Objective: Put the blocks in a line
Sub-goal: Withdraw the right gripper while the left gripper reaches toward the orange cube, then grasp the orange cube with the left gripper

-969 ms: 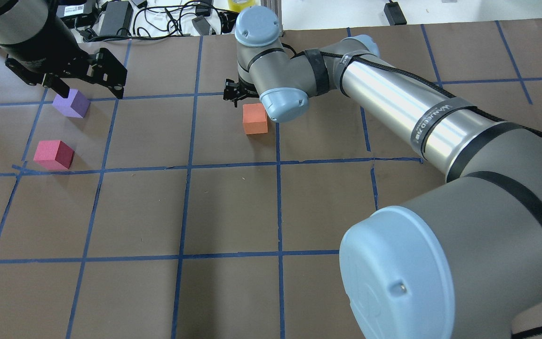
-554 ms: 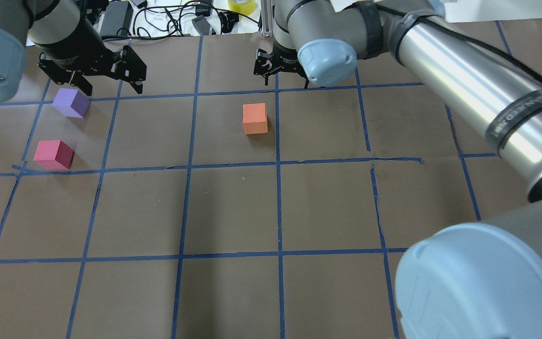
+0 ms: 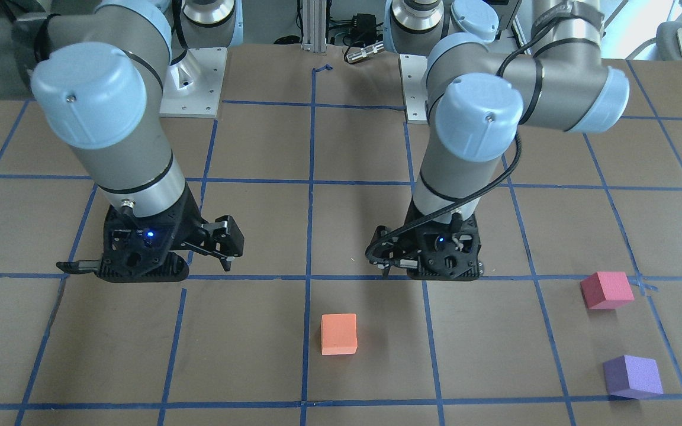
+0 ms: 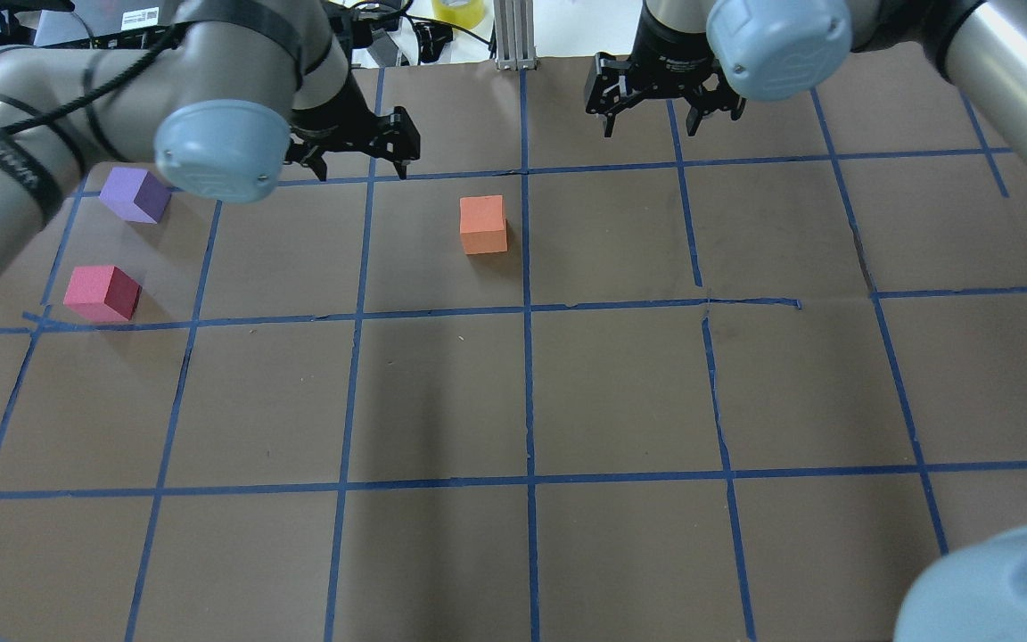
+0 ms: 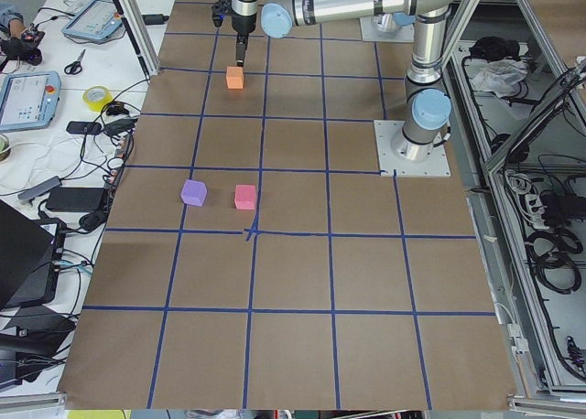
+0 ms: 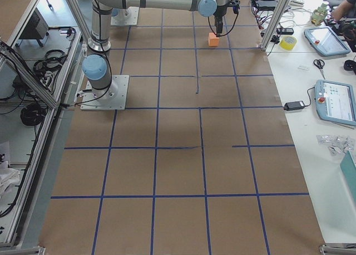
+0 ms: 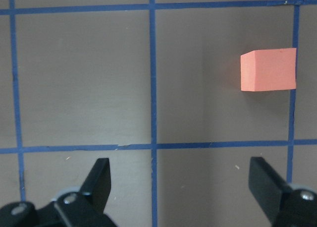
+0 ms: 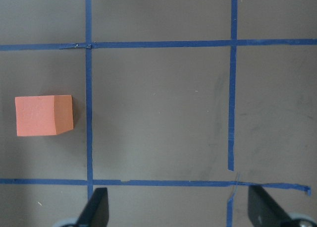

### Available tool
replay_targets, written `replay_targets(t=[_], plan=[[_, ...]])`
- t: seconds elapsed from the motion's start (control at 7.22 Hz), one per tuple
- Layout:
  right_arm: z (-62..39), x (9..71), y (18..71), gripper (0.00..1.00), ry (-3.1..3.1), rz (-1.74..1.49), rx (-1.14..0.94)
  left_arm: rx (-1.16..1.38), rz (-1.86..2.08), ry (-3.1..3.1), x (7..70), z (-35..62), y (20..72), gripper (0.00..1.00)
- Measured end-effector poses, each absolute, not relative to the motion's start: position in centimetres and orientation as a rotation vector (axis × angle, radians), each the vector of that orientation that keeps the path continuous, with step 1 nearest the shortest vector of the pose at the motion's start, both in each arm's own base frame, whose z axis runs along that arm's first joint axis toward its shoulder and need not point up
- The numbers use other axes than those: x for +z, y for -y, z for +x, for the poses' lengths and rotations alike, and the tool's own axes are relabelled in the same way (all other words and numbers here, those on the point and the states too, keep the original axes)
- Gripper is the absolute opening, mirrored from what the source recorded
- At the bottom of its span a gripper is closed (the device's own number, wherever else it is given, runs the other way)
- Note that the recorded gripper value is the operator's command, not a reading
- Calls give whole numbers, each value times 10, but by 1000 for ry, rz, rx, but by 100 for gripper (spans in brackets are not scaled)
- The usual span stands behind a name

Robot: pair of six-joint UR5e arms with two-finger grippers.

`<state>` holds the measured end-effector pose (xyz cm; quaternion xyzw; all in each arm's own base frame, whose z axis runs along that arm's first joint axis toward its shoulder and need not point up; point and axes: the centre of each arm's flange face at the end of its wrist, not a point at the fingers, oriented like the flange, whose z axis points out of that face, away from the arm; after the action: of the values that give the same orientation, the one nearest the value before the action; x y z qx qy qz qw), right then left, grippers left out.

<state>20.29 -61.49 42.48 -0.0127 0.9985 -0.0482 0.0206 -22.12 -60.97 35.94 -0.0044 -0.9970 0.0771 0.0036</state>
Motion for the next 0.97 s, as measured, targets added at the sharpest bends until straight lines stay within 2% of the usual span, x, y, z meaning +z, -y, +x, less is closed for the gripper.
replay_targets(t=[0.42, 0.69, 0.97], plan=[[150, 447, 596, 100, -3099, -24, -185, 255, 37, 3088, 273, -283, 642, 100], [145, 460, 587, 100, -3094, -9, -207, 265, 86, 3057, 236, -311, 659, 100], [141, 466, 550, 100, -3105, -16, -134, 247, 150, 3052, 213, -320, 669, 100]])
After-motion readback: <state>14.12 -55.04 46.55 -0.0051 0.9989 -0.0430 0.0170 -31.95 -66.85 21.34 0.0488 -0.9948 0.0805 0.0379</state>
